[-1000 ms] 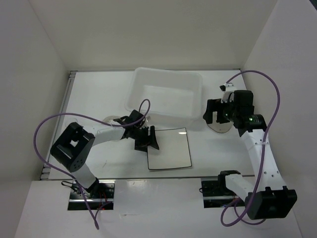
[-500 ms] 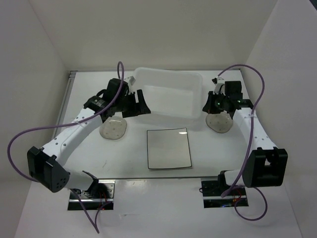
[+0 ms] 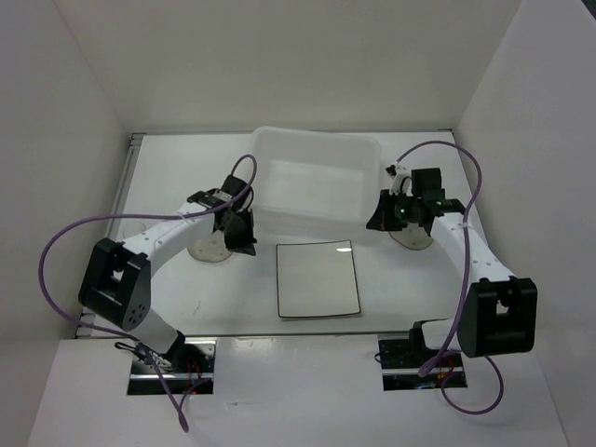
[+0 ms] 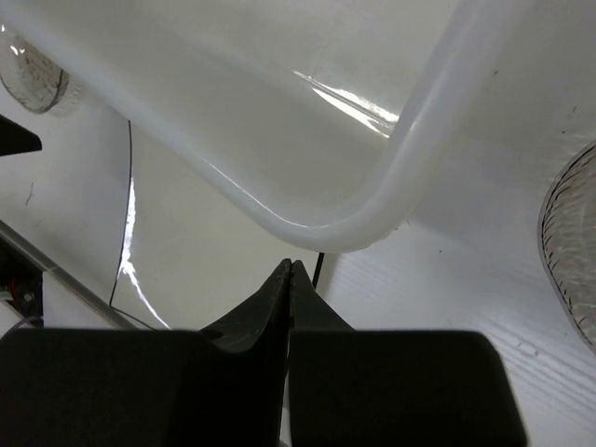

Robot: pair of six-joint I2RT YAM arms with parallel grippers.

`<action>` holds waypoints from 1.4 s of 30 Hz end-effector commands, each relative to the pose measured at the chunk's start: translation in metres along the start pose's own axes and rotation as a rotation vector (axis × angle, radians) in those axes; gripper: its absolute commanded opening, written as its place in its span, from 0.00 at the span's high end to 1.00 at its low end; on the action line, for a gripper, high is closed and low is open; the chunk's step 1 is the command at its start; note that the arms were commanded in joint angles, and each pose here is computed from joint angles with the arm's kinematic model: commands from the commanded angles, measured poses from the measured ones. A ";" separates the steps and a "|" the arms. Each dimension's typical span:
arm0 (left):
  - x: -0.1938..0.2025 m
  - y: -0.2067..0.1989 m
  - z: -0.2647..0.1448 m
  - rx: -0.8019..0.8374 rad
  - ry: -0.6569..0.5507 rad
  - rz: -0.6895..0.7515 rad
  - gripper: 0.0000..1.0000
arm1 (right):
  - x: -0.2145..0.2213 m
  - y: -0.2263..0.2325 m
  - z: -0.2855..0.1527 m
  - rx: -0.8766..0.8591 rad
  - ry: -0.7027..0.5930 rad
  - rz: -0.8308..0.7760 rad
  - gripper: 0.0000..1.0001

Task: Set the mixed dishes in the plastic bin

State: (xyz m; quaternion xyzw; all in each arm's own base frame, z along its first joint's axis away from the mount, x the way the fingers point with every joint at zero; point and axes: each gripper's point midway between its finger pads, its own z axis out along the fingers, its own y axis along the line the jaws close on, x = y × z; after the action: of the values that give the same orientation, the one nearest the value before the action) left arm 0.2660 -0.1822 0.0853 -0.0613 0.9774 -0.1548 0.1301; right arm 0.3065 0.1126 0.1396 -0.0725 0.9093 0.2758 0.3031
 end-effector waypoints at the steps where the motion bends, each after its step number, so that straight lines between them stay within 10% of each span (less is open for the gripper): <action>1: -0.033 0.000 0.011 -0.030 -0.053 0.040 0.95 | -0.007 -0.003 0.004 0.021 -0.057 0.014 1.00; 37: -0.126 -0.045 0.010 0.039 -0.096 0.110 0.95 | -0.107 -0.009 0.047 -0.040 -0.166 -0.006 1.00; 39: -0.121 -0.044 0.002 0.046 -0.107 0.101 0.95 | -0.093 0.002 0.036 -0.065 -0.155 0.038 0.83; 40: -0.116 -0.044 -0.001 0.056 -0.100 0.079 0.93 | -0.074 0.003 0.036 -0.074 -0.118 0.078 0.32; 42: -0.101 -0.045 -0.011 0.094 -0.102 0.055 0.89 | -0.058 0.010 0.026 -0.083 -0.095 0.121 0.00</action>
State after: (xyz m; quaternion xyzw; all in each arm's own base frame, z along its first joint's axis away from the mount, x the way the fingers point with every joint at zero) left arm 0.3840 -0.2041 0.1082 -0.0297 0.9705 -0.1596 0.1783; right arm 0.3921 0.1249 0.1420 -0.0269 0.8915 0.3051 0.3337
